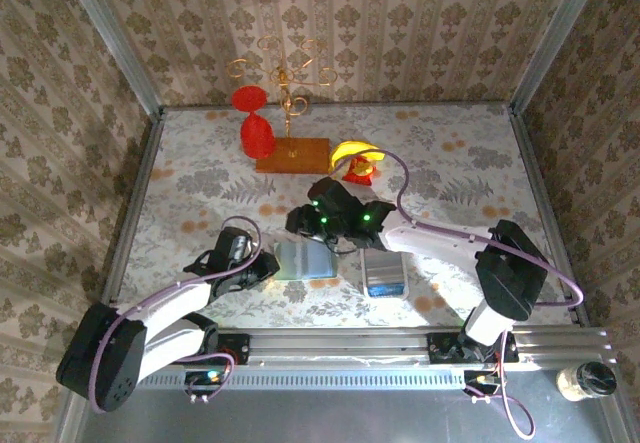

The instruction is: Put the credit cards into the card holder

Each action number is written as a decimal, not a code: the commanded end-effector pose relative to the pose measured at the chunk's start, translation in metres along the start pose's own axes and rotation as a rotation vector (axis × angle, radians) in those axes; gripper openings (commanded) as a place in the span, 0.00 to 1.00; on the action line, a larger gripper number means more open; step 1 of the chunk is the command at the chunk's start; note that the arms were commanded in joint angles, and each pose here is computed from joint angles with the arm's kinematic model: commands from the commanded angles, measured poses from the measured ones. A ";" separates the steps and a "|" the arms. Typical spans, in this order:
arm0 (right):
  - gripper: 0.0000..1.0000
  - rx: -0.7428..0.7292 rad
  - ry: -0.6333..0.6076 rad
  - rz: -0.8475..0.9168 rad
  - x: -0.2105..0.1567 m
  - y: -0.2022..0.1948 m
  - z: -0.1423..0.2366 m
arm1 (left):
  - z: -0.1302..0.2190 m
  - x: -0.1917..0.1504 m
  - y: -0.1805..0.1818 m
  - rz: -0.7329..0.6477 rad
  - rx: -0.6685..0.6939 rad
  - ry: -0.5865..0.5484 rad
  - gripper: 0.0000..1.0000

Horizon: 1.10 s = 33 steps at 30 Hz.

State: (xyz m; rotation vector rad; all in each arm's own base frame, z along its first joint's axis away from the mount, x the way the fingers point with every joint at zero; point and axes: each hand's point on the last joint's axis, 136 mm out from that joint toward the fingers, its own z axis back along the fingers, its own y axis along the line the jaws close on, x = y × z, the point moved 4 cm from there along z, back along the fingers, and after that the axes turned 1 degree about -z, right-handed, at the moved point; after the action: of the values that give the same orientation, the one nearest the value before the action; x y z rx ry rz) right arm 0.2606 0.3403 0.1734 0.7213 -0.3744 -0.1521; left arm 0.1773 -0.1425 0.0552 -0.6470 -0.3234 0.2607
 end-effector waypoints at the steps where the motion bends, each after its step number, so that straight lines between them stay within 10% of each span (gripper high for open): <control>1: 0.46 -0.094 -0.040 0.093 0.008 -0.021 0.030 | 0.014 0.000 0.006 -0.031 0.077 -0.024 0.31; 9: 0.53 -0.116 -0.085 0.606 0.031 -0.012 0.128 | 0.036 0.010 0.011 -0.051 0.154 -0.115 0.40; 19: 0.82 -0.193 -0.063 1.669 -0.018 -0.067 0.216 | 0.059 0.032 -0.025 -0.163 0.091 -0.177 0.50; 26: 0.86 -0.272 0.405 1.964 -0.064 -0.144 0.192 | 0.062 0.036 -0.037 -0.169 0.036 -0.181 0.49; 33: 0.82 -0.230 0.292 2.049 -0.074 -0.142 0.141 | 0.056 0.031 -0.034 -0.150 0.026 -0.159 0.43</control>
State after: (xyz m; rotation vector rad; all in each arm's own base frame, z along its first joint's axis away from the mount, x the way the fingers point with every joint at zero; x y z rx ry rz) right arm 0.1234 0.1505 0.1502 -0.0797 -0.5089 1.7500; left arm 0.1881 -0.1249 0.1216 -0.5471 -0.5090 0.1837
